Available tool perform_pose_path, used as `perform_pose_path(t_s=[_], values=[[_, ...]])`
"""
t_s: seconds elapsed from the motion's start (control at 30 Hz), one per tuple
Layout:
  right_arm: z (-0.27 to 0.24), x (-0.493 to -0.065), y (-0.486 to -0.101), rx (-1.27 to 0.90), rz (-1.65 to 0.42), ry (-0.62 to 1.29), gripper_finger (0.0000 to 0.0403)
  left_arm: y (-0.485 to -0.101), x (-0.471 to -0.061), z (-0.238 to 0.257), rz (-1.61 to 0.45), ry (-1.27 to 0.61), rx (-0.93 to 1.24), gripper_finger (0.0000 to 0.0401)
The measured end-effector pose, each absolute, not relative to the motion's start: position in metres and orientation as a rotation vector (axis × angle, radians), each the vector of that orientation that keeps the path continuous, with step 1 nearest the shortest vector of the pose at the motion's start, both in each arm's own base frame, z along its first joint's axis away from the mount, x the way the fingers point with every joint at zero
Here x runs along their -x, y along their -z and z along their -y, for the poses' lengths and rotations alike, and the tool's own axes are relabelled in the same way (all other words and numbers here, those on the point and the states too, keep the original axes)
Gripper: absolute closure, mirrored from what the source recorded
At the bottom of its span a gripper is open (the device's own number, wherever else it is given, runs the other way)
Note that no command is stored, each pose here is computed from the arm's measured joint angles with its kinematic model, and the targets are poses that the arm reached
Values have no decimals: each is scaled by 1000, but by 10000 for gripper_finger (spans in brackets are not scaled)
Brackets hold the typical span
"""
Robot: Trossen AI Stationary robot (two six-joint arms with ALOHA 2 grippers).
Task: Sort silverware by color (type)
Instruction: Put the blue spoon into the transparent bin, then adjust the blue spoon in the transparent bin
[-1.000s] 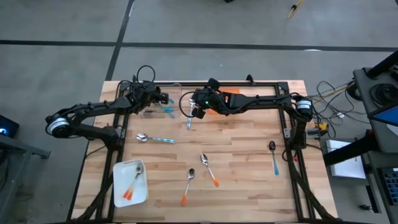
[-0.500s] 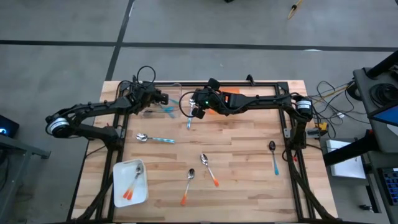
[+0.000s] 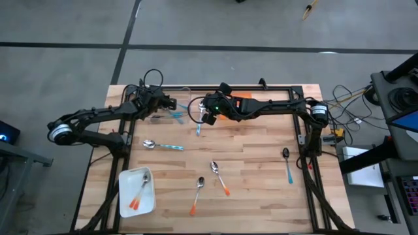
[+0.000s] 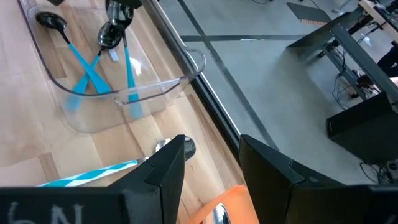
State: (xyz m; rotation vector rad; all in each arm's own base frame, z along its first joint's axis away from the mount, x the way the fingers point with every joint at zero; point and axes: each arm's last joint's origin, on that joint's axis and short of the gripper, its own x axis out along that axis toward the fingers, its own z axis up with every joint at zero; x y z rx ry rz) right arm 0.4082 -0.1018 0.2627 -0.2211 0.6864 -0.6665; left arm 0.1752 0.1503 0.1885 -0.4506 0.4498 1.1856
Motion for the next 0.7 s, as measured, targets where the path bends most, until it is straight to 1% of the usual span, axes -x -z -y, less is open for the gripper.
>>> perform_pose_path(t_s=[0.23,0.43,0.53,0.7], values=[[102,-408,-263,213,-683,670,259,-192,-166,-145,-498,-1232,428,291],[102,-408,-263,210,-681,671,259,-198,-163,-143,-472,-1235,421,291],[102,-408,-263,197,-676,671,259,-201,-164,-139,-465,-1172,436,291],[102,-408,-263,195,-675,667,259,-204,-170,-131,-484,-972,460,291]])
